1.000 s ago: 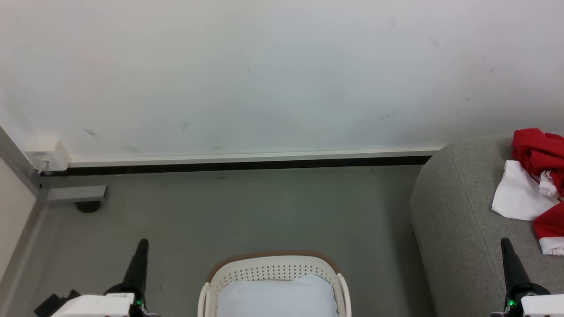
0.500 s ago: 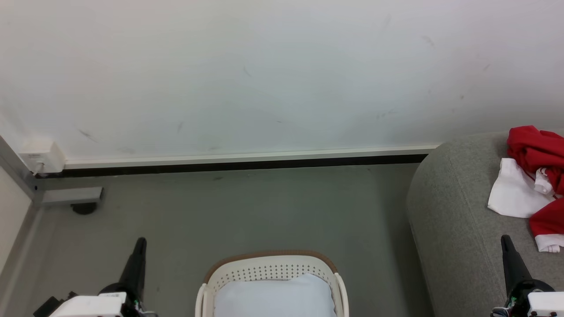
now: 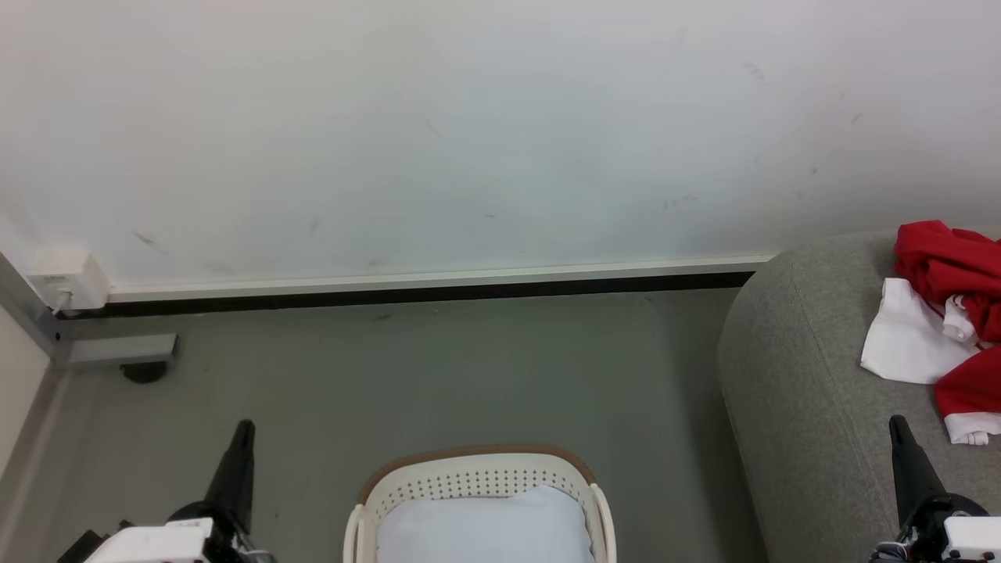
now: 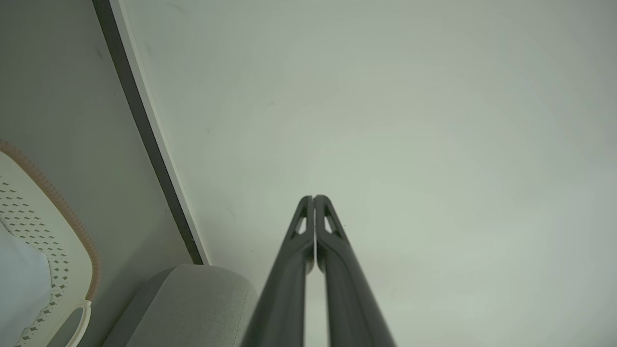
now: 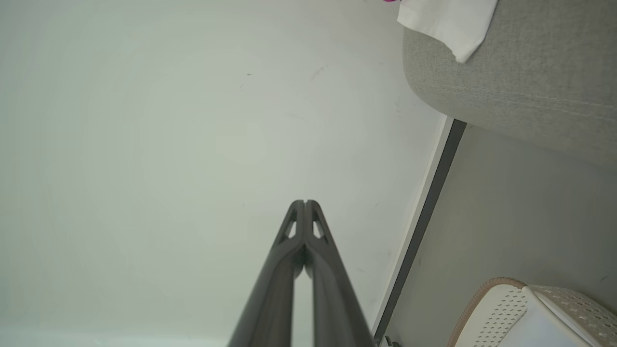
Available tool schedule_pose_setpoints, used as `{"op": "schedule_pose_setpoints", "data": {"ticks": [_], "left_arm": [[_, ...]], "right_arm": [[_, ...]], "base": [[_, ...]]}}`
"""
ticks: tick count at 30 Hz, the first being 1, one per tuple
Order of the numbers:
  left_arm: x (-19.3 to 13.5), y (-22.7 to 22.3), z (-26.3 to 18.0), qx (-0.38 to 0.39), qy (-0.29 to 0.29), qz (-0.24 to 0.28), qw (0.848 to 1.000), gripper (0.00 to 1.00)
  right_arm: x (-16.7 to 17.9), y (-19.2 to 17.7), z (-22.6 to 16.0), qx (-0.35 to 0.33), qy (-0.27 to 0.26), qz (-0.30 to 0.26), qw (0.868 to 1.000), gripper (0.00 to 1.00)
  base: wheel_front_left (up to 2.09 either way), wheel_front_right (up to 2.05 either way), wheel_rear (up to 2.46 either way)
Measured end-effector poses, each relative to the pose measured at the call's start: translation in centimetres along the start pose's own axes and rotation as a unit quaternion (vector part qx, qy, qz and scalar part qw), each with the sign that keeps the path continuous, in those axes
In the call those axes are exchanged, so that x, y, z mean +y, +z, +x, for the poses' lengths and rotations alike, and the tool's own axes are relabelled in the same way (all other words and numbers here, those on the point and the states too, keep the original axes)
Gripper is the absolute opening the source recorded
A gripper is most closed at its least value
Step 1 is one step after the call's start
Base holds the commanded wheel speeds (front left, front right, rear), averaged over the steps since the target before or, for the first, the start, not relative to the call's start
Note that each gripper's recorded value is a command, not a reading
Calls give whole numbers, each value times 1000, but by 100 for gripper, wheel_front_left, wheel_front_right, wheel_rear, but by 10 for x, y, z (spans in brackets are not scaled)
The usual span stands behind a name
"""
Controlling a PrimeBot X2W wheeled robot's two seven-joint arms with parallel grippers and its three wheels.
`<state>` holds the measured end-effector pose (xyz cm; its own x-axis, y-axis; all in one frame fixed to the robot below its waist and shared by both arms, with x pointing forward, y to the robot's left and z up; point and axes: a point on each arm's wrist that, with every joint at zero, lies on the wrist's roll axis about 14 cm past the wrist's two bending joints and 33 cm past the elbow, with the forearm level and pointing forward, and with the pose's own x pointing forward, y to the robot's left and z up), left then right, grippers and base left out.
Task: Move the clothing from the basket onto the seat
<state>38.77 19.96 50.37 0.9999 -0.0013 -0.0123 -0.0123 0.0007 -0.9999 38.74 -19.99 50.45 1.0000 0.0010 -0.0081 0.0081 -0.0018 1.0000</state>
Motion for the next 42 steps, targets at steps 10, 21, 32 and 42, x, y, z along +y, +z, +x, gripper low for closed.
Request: {"op": "schedule_pose_setpoints", "data": {"ticks": [10,21,32,42], "left_arm": [[0,0,0,0,0,0,1000,0],[0,0,0,0,0,0,1000,0],[0,0,0,0,0,0,1000,0],[0,0,0,-1,0,0,1000,0]], "right_arm": [[0,0,0,-1,0,1,1000,0],[0,0,0,-1,0,1,1000,0],[0,0,0,-1,0,1,1000,0],[0,0,0,0,0,1,1000,0]], "base": [[0,0,0],[0,0,0],[0,0,0],[0,0,0]]}}
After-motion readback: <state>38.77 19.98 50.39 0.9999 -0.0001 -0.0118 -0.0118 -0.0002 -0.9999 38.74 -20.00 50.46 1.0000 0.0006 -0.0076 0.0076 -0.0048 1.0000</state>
